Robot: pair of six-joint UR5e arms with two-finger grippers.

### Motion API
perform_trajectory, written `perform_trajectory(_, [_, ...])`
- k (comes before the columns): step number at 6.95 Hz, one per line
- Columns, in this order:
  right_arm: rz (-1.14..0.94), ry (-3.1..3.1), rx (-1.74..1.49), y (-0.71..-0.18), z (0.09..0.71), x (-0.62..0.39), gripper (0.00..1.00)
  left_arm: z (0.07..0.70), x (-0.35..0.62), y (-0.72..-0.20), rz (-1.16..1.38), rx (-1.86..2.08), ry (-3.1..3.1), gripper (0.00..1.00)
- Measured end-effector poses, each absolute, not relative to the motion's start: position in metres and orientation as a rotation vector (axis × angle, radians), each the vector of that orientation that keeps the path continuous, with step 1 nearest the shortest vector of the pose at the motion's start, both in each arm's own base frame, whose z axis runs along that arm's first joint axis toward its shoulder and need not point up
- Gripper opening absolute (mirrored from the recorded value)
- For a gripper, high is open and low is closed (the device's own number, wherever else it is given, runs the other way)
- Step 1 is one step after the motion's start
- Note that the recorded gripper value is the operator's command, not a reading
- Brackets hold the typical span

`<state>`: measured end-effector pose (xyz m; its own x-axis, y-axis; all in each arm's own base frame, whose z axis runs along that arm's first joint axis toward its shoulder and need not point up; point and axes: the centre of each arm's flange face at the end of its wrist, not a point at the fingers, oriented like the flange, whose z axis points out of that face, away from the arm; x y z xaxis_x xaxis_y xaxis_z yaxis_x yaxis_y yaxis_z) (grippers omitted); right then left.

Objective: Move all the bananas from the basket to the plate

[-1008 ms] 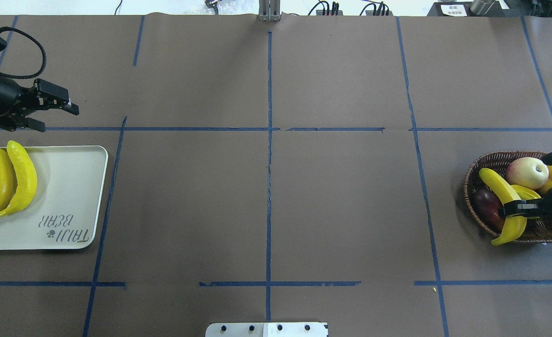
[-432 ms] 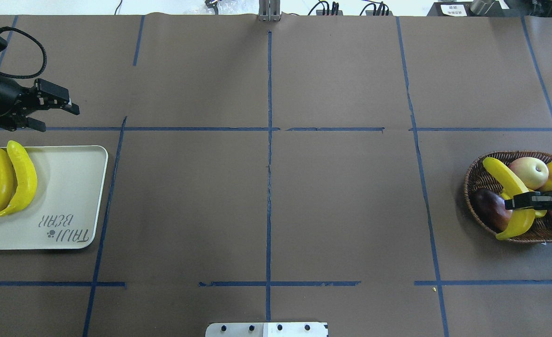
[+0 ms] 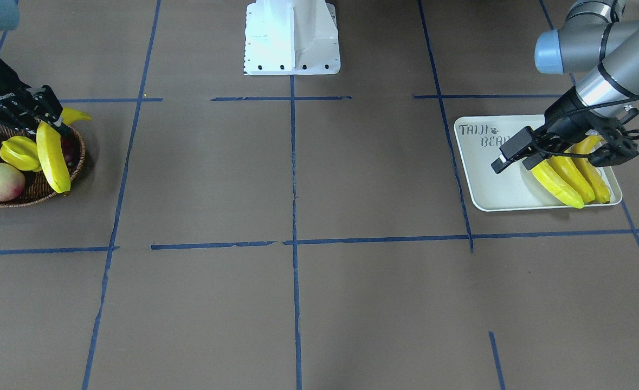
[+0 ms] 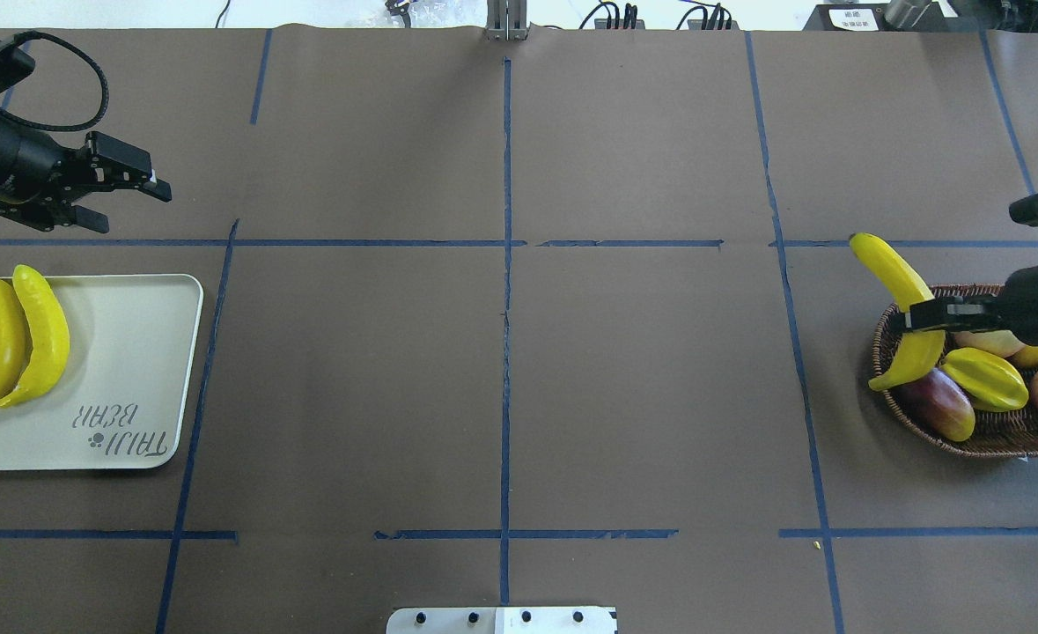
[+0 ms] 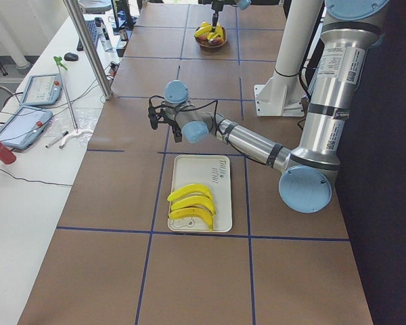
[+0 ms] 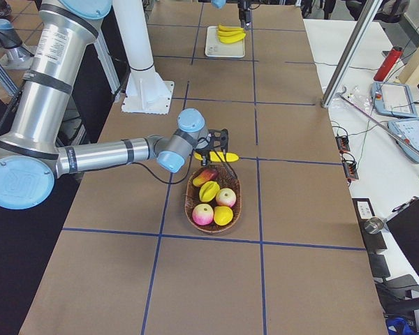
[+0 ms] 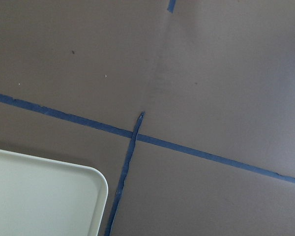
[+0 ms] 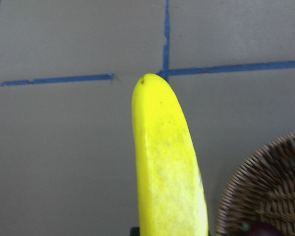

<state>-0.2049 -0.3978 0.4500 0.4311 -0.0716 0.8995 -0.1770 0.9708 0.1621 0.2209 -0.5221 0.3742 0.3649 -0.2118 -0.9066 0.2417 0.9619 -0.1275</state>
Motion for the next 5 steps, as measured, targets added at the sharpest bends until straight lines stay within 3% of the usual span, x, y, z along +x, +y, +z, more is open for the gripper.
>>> perform_trajectory(2, [0.125, -1.253, 0.248, -0.437, 0.378, -0.25, 0.01, 0.329, 0.254, -0.529, -0.267, 0.023, 1.214, 1.0])
perform_trajectory(5, [0.192, -1.408, 0.218, -0.451, 0.274, -0.342, 0.02, 0.245, 0.32, -0.513, -0.188, -0.01, 1.309, 1.0])
